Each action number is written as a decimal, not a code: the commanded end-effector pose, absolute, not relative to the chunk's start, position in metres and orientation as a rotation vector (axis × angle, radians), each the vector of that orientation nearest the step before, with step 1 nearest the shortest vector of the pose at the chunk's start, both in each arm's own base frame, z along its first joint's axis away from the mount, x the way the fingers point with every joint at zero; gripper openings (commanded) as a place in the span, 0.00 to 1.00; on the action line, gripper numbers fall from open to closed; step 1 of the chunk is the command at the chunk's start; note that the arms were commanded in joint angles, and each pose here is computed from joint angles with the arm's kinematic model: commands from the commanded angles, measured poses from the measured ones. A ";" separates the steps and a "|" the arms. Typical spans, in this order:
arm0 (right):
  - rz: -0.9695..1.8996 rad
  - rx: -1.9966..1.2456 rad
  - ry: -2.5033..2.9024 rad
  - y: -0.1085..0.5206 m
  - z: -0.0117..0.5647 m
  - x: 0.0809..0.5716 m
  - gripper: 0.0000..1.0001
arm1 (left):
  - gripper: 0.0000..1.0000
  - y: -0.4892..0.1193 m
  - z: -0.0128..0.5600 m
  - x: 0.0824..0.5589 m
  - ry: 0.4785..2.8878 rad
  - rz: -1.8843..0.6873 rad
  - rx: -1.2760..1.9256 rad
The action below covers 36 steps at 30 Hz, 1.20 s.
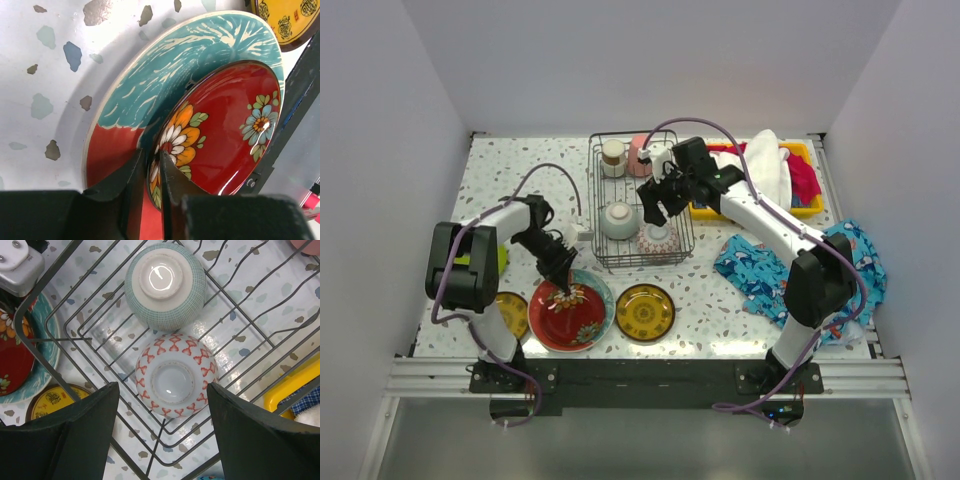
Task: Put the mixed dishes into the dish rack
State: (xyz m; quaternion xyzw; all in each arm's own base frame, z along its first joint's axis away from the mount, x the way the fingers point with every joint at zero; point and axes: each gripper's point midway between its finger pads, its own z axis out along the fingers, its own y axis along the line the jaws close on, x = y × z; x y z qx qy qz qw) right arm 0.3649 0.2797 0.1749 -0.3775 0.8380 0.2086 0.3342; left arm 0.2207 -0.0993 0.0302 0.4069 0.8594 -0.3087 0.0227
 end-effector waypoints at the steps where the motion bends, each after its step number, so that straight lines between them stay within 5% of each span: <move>1: 0.518 -0.983 2.142 0.274 0.190 0.367 0.75 | 0.18 -0.098 0.022 0.217 2.663 -0.942 1.299; 5: 0.524 -0.990 2.137 0.276 0.191 0.367 0.74 | 0.00 -0.099 0.031 0.218 2.618 -0.952 1.341; 15: 0.815 -1.051 2.003 0.320 0.219 0.360 0.74 | 0.00 -0.092 0.088 0.236 2.398 -0.801 1.428; 28: 1.547 -1.310 1.745 0.406 0.226 0.299 0.75 | 0.00 -0.058 0.144 0.256 2.240 -0.632 1.287; 36: 1.658 -1.348 1.693 0.449 0.213 0.290 0.75 | 0.00 -0.068 0.184 0.263 2.137 -0.647 1.175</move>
